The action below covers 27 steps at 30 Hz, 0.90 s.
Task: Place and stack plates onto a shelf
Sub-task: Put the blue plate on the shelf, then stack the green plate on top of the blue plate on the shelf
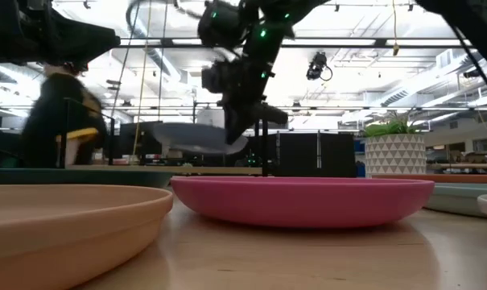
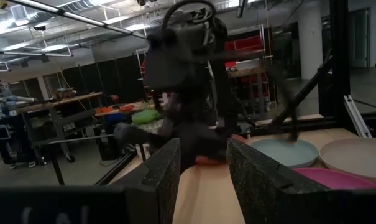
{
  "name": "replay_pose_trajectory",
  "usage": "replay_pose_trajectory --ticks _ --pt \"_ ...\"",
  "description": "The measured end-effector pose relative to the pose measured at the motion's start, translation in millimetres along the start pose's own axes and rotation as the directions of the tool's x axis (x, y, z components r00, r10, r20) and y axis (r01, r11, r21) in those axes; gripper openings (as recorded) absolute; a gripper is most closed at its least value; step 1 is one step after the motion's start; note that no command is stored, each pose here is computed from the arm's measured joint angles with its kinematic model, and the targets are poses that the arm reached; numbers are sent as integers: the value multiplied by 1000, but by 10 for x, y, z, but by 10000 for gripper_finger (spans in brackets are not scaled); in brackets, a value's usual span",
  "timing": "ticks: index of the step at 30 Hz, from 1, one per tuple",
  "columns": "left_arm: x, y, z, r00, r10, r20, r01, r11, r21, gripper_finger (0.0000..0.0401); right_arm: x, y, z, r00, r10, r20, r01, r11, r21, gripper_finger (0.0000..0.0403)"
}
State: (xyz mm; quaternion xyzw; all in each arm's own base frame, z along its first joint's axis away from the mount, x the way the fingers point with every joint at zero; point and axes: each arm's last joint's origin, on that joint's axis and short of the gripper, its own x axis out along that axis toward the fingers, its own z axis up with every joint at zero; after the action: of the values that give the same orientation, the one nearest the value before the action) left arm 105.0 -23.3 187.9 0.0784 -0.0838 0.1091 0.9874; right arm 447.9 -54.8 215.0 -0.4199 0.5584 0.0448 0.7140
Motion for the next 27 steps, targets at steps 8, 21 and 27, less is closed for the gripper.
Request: replay_pose_trajectory --ticks 8,21,27 --pt "0 -2 -8 1000 -2 -8 2 1000 4 142 163 -130 -170 991 -26 -128 31 999 34 27" --pt "0 -2 -8 1000 -2 -8 2 1000 -3 142 229 -215 -324 995 44 -84 -32 989 143 57" --pt "0 -2 -9 1000 -2 -8 2 1000 -3 142 198 -188 -286 993 20 -113 -5 991 131 96"
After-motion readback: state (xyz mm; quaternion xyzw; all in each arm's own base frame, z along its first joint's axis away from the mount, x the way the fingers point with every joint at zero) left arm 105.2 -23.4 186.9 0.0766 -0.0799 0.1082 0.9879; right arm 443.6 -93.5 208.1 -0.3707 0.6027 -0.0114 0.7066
